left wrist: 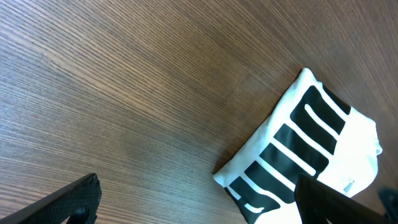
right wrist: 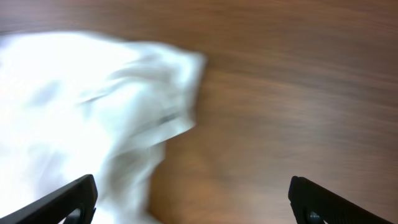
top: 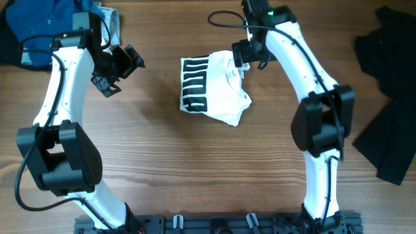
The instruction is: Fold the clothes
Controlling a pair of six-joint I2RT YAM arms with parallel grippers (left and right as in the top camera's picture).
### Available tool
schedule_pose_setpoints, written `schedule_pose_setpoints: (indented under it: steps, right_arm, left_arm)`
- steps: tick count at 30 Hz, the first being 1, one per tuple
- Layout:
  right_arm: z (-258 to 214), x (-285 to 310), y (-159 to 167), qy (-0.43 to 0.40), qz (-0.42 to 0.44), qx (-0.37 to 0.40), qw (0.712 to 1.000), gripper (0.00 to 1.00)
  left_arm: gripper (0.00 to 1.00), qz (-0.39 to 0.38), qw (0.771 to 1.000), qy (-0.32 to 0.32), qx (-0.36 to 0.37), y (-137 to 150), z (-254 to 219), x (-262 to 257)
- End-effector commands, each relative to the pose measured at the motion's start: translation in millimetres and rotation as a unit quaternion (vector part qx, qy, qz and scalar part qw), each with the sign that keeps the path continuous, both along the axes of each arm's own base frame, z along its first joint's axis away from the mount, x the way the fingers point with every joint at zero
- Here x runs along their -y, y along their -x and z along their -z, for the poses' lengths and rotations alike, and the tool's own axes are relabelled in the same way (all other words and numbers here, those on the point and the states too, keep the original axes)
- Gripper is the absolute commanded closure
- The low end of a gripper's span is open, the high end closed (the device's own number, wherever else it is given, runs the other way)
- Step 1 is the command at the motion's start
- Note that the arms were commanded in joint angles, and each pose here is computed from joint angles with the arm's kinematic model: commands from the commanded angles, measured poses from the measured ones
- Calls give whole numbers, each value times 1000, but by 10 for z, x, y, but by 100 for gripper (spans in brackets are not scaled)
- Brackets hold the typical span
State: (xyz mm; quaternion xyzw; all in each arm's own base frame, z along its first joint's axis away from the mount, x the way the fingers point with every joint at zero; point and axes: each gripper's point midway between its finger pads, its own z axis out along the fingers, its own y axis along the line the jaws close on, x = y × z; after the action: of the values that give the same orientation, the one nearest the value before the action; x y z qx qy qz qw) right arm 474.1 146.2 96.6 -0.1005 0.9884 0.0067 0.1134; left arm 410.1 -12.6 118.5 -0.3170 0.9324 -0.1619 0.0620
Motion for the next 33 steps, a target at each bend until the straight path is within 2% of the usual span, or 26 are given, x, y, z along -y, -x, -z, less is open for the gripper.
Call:
schedule_pose_setpoints:
  steps: [1,4,9,14,15,17,21,25,26,33]
  right_arm:
    - [-409,-553,235,-160,-81,-16,984,3]
    - [-218,-536,277,-155,-76,-38,984,5]
    - [147,-495,401,-145,-61,-83,984,17]
    - [390,-441,456,-131,-51,-101,985,39]
    - [439,-424,450,-126,-49,-99,986,50]
    - [475,-384,446,-116,-36,-99,988,61]
    - [555,-275,437,-85,-26,-96,991,74]
    - [620,-217,422,-77,-20,-99,992,93]
    - [652,-201,422,-76,-15,-103,992,96]
    - [733,110,379,-27,31,-102,994,96]
  left_arm:
    - [0,-2,1000,-3,-11,21,64,-13]
    - [0,-2,1000,-3,-11,23,64,-13]
    - [0,-2,1000,-3,-11,22,64,-13]
    - [0,-2,1000,-3,-11,22,64,-13]
    - [0,-2,1000,-3,-11,23,64,-13]
    - [0,-2,1000,-3,-11,22,64,-13]
    - [0,-2,1000,-3,-11,22,64,-13]
    - [0,0,1000,-4,-10,22,64,-13]
    - [0,0,1000,-4,-10,23,64,-13]
    - [0,0,1000,-4,-10,23,64,-13]
